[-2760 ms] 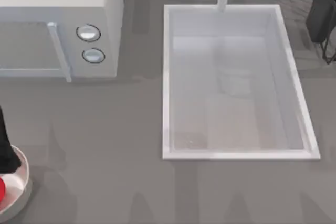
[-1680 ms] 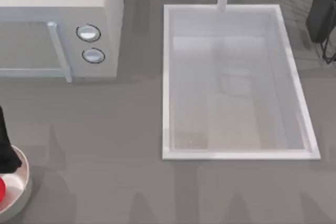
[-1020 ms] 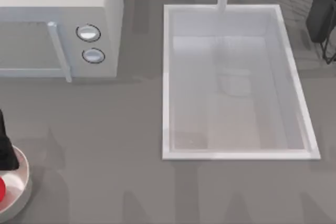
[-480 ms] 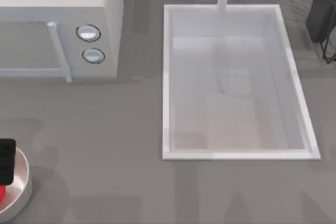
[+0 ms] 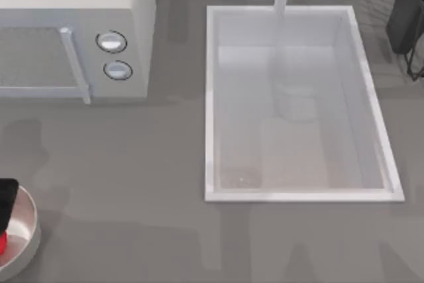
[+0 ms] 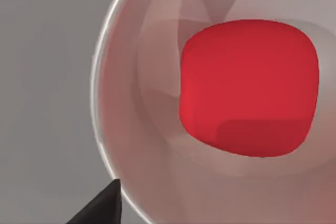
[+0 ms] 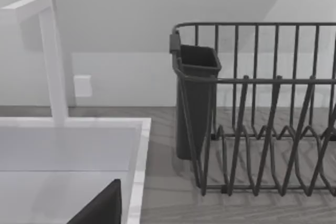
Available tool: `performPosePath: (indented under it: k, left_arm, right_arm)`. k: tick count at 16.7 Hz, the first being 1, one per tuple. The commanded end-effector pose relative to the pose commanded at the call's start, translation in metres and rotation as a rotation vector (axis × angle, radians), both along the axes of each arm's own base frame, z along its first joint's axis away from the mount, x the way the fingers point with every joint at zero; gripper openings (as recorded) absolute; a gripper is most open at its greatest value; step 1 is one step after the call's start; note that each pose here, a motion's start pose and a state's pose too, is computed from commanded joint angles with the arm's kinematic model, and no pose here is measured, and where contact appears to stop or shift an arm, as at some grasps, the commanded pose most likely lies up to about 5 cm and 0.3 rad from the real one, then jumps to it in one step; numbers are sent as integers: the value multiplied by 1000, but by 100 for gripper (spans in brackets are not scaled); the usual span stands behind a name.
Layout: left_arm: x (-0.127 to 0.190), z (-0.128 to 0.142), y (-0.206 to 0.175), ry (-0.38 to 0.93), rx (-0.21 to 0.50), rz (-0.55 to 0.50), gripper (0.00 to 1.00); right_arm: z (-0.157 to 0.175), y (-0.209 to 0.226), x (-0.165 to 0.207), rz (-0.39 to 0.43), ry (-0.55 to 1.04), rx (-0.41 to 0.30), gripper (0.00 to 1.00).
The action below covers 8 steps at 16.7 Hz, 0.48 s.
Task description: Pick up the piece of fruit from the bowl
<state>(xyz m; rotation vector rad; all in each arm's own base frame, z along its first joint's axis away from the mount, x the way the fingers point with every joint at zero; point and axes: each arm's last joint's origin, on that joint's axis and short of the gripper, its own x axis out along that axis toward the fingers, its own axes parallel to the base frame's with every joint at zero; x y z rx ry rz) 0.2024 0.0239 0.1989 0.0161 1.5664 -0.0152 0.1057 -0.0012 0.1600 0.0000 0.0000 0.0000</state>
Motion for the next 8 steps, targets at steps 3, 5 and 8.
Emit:
performPosePath:
  k: [3,5,8]
  left_arm:
    - [0,0,0,4,0,0,100]
    - [0,0,-1,2,0,-4,100]
    - [2,-10,-1,8,-1,-4,100]
  right_arm:
    - [0,0,0,0,0,0,100]
    - [0,0,0,0,0,0,100]
    - [0,0,0,0,0,0,100]
